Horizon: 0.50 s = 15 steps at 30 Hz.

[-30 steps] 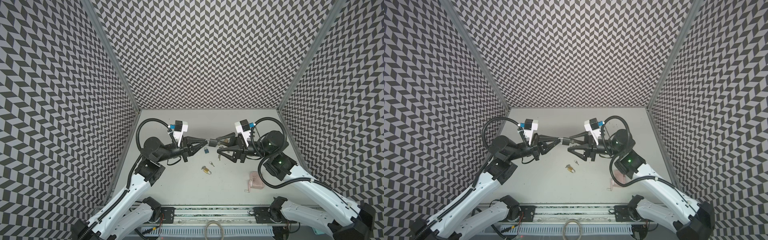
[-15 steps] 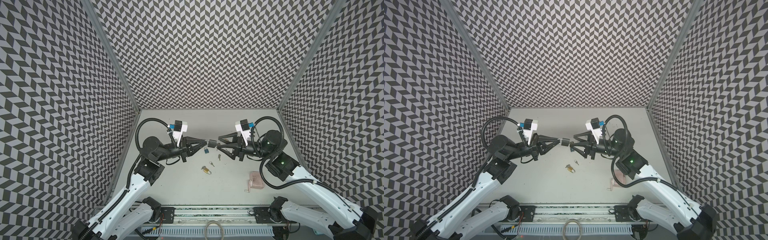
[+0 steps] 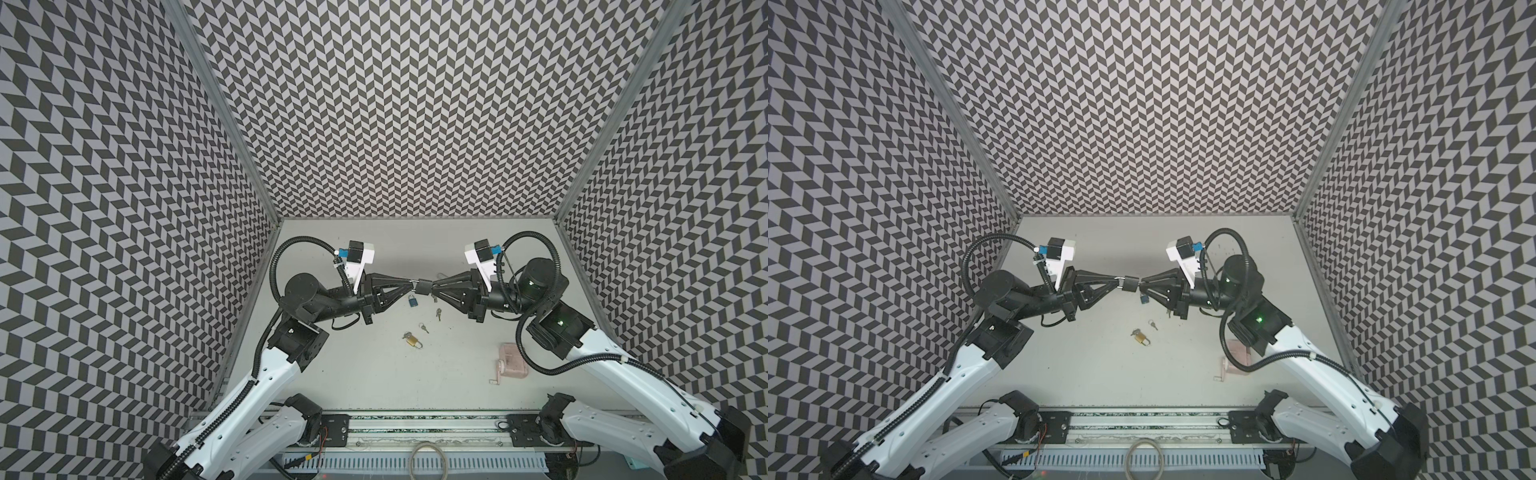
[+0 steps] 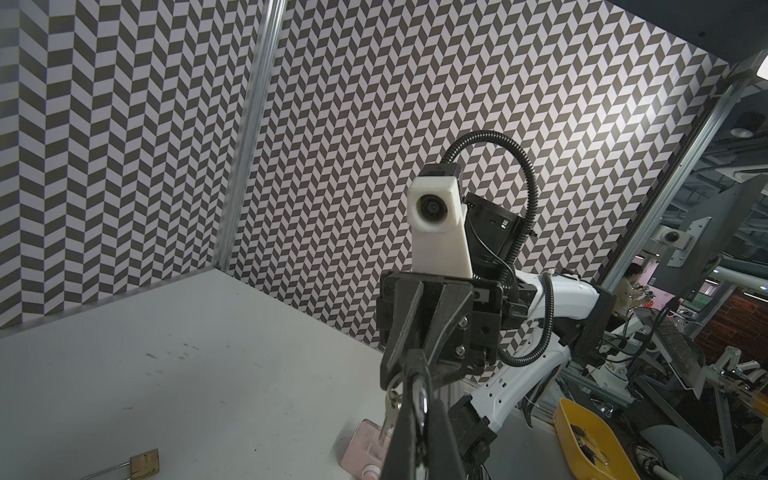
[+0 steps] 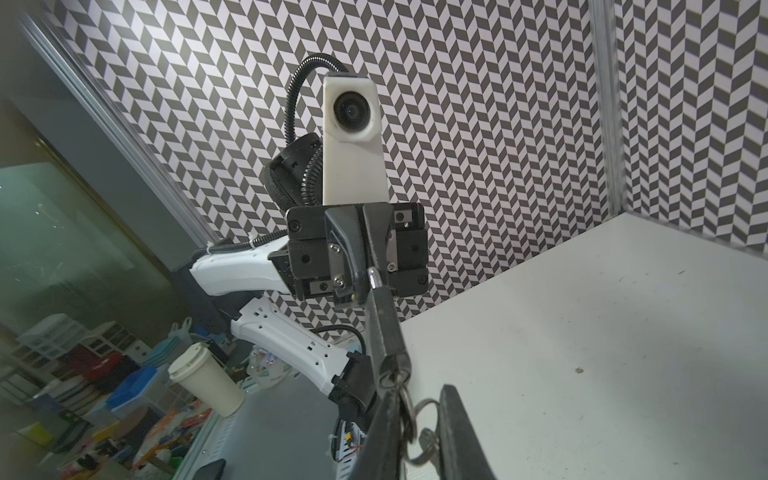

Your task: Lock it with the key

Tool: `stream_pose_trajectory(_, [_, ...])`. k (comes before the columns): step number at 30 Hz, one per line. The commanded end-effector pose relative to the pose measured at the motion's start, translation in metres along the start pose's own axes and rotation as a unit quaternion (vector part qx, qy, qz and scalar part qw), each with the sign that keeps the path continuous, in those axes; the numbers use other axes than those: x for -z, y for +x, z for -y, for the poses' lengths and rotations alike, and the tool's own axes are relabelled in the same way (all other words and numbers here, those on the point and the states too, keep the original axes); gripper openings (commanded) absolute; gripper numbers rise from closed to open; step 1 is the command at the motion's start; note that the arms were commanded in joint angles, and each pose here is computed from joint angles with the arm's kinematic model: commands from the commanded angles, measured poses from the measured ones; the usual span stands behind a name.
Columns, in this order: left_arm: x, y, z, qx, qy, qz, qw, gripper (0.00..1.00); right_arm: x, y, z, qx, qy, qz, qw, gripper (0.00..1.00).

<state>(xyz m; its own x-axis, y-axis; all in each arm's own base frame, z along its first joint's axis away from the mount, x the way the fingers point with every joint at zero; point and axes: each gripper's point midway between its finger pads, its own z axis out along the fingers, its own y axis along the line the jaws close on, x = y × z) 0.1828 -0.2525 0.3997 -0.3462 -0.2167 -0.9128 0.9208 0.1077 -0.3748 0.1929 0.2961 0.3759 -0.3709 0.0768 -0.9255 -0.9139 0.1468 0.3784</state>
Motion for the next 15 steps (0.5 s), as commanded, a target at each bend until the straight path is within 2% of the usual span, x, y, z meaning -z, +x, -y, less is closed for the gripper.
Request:
stream_pose_trajectory(1, [0.005, -0.018, 0.012, -0.025, 0.008, 0.021, 0.999, 0.00, 0.006, -0.006, 0.001, 0.017, 0.015, 0.015, 1.000, 0.06])
stream_pose_trajectory(3, [0.006, -0.018, 0.009, -0.023, 0.004, 0.021, 0.999, 0.00, 0.008, -0.005, 0.002, 0.020, 0.025, 0.015, 0.999, 0.00])
stream_pose_trajectory(15, [0.025, -0.031, -0.002, -0.034, -0.024, 0.034, 0.999, 0.00, 0.028, 0.002, 0.002, 0.031, 0.068, 0.015, 0.997, 0.00])
